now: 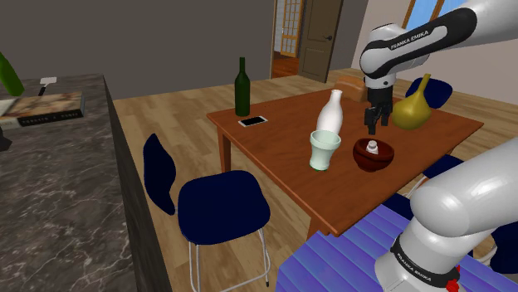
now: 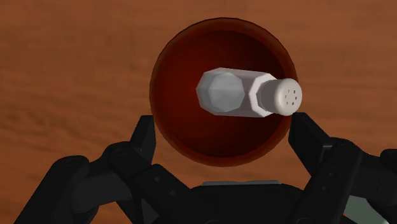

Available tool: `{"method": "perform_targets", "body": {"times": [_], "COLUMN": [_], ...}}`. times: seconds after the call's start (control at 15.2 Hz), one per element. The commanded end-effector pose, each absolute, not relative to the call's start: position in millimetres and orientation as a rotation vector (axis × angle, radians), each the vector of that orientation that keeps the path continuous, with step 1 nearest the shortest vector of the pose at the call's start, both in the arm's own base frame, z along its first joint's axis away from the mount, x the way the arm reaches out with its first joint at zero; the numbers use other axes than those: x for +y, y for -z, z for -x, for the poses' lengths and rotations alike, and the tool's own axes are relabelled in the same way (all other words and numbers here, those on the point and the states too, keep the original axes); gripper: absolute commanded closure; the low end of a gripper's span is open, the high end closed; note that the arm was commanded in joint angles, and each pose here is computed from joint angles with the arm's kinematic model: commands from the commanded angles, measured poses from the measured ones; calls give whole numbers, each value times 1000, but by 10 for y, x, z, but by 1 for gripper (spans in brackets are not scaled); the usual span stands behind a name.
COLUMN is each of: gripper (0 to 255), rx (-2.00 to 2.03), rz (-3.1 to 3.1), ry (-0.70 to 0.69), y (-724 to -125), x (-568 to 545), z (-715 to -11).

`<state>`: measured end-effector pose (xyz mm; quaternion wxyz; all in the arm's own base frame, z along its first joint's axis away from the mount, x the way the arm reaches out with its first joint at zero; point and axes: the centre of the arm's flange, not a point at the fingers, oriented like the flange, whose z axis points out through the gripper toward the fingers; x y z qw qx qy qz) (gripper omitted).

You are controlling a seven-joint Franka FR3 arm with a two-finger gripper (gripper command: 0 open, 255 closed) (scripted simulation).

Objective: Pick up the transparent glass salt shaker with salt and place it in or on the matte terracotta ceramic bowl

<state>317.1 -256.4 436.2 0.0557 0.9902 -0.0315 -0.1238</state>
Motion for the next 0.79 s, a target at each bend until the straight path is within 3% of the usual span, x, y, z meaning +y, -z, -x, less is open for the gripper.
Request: {"method": "perform_targets", "body": {"times": [0.0, 0.26, 0.73], "gripper": [0, 0, 0], "rx": [-96, -96, -96], "rz": [-3005, -3005, -3005], "ry": [376, 376, 376], "y": [-4362, -4843, -4843], "x": [-2564, -2513, -2513], "z": [-3171, -3295, -3295]}}
